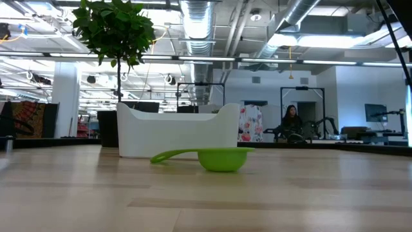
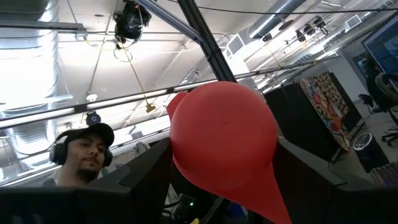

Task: Nest measuring cups in basket
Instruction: Stack the red measuring cup into the light blue measuring cup

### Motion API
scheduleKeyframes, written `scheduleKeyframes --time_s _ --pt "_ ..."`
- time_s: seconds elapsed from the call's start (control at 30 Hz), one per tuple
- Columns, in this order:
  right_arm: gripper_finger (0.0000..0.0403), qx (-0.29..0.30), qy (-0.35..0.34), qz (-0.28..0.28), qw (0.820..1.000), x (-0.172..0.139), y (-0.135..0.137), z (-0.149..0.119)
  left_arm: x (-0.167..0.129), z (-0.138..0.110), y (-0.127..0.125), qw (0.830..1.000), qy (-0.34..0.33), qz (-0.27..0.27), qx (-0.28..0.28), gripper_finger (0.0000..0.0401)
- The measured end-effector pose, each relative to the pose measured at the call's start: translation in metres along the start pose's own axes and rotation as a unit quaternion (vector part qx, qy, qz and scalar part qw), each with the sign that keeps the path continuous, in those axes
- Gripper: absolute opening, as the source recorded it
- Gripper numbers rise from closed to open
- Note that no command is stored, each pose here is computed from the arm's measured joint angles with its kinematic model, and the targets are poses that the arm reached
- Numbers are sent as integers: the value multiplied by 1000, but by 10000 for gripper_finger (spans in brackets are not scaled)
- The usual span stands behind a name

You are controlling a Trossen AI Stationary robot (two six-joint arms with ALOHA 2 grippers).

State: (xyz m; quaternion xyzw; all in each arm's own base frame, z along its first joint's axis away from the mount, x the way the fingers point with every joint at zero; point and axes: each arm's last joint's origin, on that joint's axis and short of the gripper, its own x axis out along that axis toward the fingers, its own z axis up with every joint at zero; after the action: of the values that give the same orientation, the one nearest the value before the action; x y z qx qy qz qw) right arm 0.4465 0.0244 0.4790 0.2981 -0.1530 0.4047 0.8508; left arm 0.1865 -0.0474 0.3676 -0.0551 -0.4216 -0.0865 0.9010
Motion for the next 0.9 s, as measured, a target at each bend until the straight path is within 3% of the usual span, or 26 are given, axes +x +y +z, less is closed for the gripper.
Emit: scheduleKeyframes --time_s 0.3,0.63,0.9 --pt "270 -6 -7 7 1000 -1 1 3 9 0 0 999 29 10 31 149" --pt "270 -2 -2 19 1000 -1 2 3 9 2 2 1000 25 15 11 11" --pt "270 9 -1 21 1000 -1 3 3 9 2 4 1000 24 -8 -12 13"
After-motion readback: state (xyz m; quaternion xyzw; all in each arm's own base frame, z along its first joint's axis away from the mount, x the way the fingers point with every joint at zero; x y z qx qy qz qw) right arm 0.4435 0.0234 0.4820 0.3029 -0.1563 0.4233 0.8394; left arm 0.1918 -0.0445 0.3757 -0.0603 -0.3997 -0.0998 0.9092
